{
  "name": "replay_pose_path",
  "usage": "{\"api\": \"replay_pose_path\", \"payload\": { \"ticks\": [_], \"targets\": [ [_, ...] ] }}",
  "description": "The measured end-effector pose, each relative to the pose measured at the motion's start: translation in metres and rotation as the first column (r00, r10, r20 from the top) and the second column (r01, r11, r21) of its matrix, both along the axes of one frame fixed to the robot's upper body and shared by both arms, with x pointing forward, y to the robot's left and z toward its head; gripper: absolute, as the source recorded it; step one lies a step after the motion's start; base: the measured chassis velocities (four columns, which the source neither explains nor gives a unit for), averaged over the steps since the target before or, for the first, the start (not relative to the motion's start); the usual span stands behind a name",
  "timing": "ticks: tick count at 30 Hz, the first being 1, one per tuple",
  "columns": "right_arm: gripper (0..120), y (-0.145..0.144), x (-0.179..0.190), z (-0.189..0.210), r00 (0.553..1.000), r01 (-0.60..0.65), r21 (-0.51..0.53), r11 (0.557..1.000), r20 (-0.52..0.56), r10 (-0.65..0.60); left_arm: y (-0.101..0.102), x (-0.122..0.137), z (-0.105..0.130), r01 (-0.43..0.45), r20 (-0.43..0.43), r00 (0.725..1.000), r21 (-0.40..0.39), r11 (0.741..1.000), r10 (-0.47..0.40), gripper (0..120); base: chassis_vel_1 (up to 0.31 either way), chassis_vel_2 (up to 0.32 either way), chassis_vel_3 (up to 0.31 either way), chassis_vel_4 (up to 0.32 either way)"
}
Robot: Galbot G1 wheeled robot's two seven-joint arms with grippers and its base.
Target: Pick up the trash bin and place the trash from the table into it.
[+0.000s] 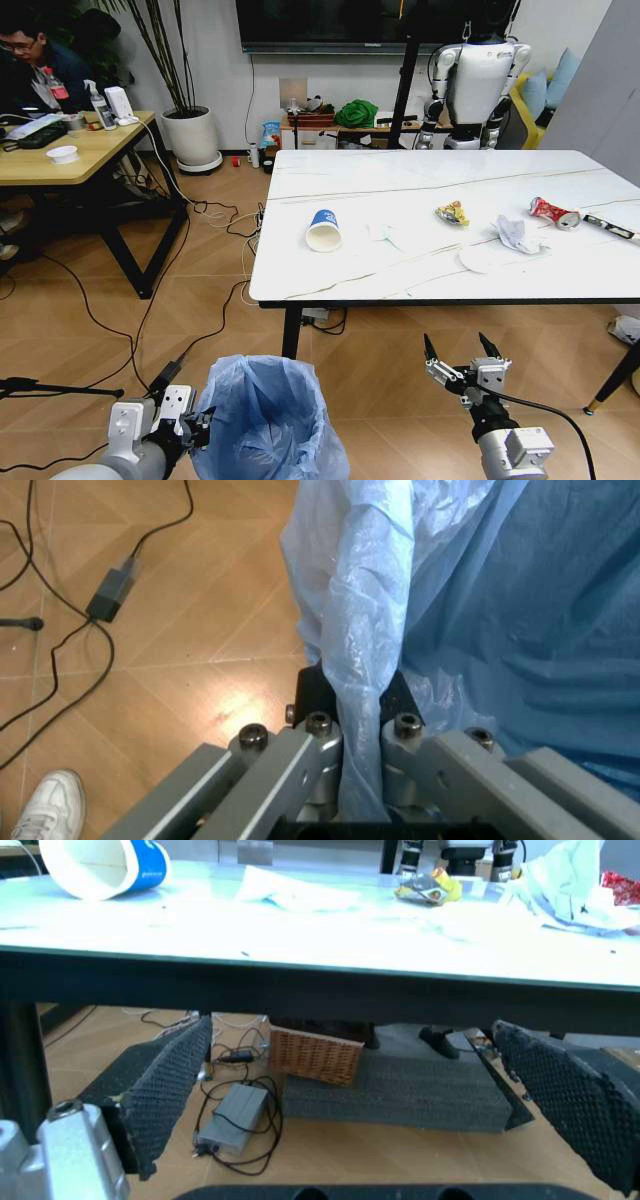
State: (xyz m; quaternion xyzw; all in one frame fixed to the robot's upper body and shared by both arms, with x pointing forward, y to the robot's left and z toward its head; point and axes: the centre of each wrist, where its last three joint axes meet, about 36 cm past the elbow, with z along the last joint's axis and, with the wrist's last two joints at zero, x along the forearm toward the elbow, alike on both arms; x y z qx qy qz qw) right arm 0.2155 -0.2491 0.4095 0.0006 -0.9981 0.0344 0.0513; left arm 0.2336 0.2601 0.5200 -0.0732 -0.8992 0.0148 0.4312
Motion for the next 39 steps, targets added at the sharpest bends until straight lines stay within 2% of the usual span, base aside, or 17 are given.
{"api": "replay_pose_path", "payload": {
  "ticks": [10, 21, 25, 32, 39],
  "targets": [
    [100, 0.002, 0.0, 0.013, 0.999, 0.035, 0.047, 0.998, -0.026, -0.034, -0.001, 0.0, -0.001, 0.025, 0.023, 0.999, -0.033, 0.999, -0.025, 0, 0.0, 0.0, 0.0, 0.0],
    [100, 0.0, 0.014, 0.059, 0.991, 0.128, 0.149, 0.981, -0.052, -0.121, -0.001, -0.003, -0.003, 0.024, 0.05, 0.999, -0.031, 0.999, -0.022, 0, 0.0, 0.0, 0.0, 0.0],
    [100, -0.008, 0.026, 0.094, 0.996, 0.081, 0.22, 0.972, -0.058, -0.07, 0.0, -0.004, -0.003, 0.014, 0.053, 0.998, -0.029, 0.999, -0.012, 0, 0.0, 0.0, 0.0, 0.0],
    [100, -0.024, 0.043, 0.123, 1.0, -0.002, 0.235, 0.972, -0.007, 0.004, -0.002, -0.003, -0.003, 0.04, 0.068, 0.997, -0.038, 0.998, -0.037, 0, 0.0, 0.0, 0.0, 0.0],
    [100, -0.036, 0.08, 0.123, 0.996, -0.086, 0.19, 0.978, -0.017, 0.091, -0.002, -0.004, -0.003, 0.029, 0.071, 0.997, -0.048, 0.998, -0.026, 0, 0.0, 0.0, 0.0, 0.0]
  ]
}}
